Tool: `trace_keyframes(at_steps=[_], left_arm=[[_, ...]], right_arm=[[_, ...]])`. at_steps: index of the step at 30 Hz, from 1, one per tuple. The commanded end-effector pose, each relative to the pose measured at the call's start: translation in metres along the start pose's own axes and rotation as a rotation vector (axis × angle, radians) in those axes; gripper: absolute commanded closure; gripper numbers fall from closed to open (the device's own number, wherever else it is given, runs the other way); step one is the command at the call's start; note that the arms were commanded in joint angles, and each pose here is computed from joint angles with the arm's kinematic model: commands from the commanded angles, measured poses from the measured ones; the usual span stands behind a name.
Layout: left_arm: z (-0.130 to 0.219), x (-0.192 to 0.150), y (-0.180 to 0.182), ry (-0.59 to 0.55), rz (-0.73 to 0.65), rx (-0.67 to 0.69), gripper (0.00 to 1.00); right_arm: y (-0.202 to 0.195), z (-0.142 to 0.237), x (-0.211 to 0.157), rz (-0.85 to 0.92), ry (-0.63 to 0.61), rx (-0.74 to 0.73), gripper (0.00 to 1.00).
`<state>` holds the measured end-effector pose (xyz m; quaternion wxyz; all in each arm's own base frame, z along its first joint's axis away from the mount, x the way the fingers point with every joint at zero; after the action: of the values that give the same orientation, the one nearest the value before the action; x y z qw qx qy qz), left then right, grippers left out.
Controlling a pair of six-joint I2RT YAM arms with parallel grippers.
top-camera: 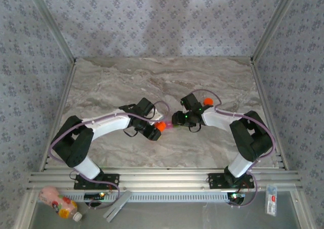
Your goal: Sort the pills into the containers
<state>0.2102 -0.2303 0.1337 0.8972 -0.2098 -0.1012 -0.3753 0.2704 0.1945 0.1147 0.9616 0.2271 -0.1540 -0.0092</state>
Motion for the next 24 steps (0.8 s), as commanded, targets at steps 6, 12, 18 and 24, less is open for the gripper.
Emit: trace_keyframes(at_steps=[6,12,18,24], left_arm=[[0.0009,0.0085,-0.0007,0.037,-0.029,0.004,1.00],[0.0019,0.0110,0.0005,0.068,-0.031,0.007,1.00],[0.0021,0.0129,0.0011,0.103,-0.038,0.016,1.00],[0.0016,0.0119,0.0030,0.127,-0.039,0.021,1.00]], right_arm=[[-0.0061,-0.0046,-0.0046,-0.019,0.024,-0.007,0.48],[-0.0052,-0.0050,-0.0053,-0.015,0.023,-0.004,0.48],[-0.0056,-0.0066,-0.0064,-0.039,0.026,-0.006,0.48],[-0.0051,-0.0070,-0.0067,-0.037,0.027,-0.006,0.48]])
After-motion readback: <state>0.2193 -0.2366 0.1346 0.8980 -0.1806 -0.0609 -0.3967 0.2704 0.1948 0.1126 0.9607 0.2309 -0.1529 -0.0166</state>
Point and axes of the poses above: each hand's point on the last joint's axis, 136 mm out from that joint toward the fingers, its own z axis back along the fingers, its own y axis along the line the jaws close on, x = y × z, the point moved 9 cm from there along z, back along the fingers, and after that the axes turned 2 degrees about -z, right-handed, at the moved point
